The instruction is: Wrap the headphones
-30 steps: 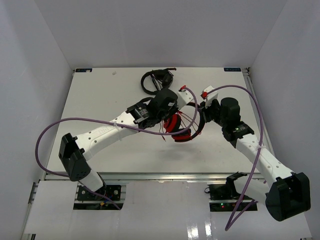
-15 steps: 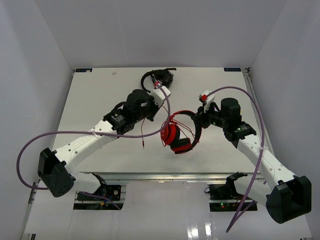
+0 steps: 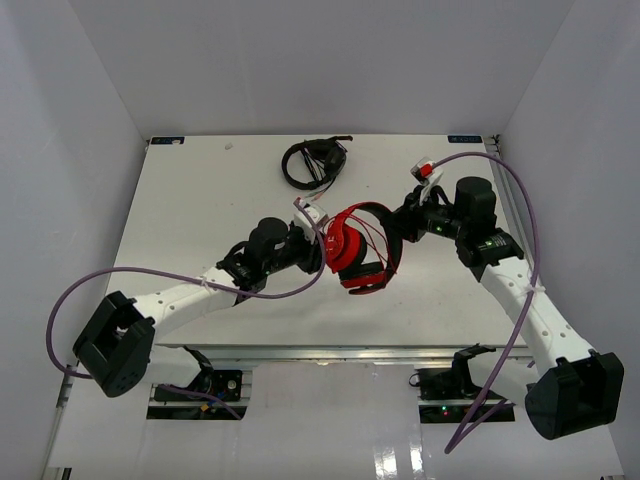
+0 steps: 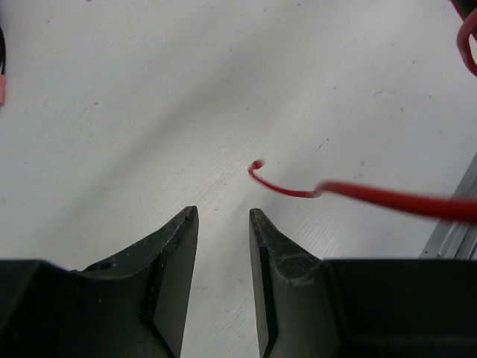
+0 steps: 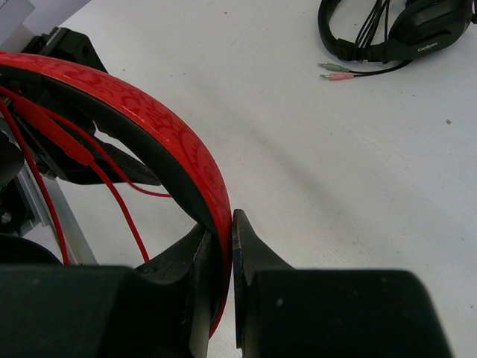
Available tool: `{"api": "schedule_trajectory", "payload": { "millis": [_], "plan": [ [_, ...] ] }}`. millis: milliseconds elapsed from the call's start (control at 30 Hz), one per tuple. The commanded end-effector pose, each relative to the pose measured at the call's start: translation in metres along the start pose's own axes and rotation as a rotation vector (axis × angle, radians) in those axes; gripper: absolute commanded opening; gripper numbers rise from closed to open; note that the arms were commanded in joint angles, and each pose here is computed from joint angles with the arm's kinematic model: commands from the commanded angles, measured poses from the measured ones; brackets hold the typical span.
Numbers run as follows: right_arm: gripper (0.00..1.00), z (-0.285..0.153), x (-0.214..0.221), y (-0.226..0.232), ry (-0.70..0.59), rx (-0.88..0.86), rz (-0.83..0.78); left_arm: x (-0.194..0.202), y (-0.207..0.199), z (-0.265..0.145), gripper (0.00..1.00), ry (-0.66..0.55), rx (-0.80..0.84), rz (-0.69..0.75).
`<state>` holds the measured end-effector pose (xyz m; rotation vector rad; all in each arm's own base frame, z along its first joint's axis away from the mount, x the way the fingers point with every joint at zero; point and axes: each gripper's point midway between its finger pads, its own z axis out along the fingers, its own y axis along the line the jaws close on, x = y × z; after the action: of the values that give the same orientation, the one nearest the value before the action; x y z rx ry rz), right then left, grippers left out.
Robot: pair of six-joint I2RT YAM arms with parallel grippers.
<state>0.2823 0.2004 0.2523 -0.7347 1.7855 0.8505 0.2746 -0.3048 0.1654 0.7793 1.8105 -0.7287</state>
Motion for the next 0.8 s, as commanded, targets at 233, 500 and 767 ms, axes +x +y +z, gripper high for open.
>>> {"api": "schedule_trajectory", "payload": {
  "millis": [233, 500, 767],
  "plan": [
    [0.08, 0.008, -0.041, 0.004, -0.074, -0.049, 0.097, -0.011, -0.023, 0.018, 0.4, -0.259, 0.146, -0.198],
    [0.08, 0.01, -0.051, 0.008, -0.098, -0.091, 0.115, -0.002, -0.02, 0.003, 0.49, -0.298, 0.125, -0.192],
    [0.08, 0.011, -0.062, 0.011, -0.13, -0.126, 0.11, 0.002, 0.017, -0.011, 0.53, -0.305, -0.097, -0.25]
  ]
}}
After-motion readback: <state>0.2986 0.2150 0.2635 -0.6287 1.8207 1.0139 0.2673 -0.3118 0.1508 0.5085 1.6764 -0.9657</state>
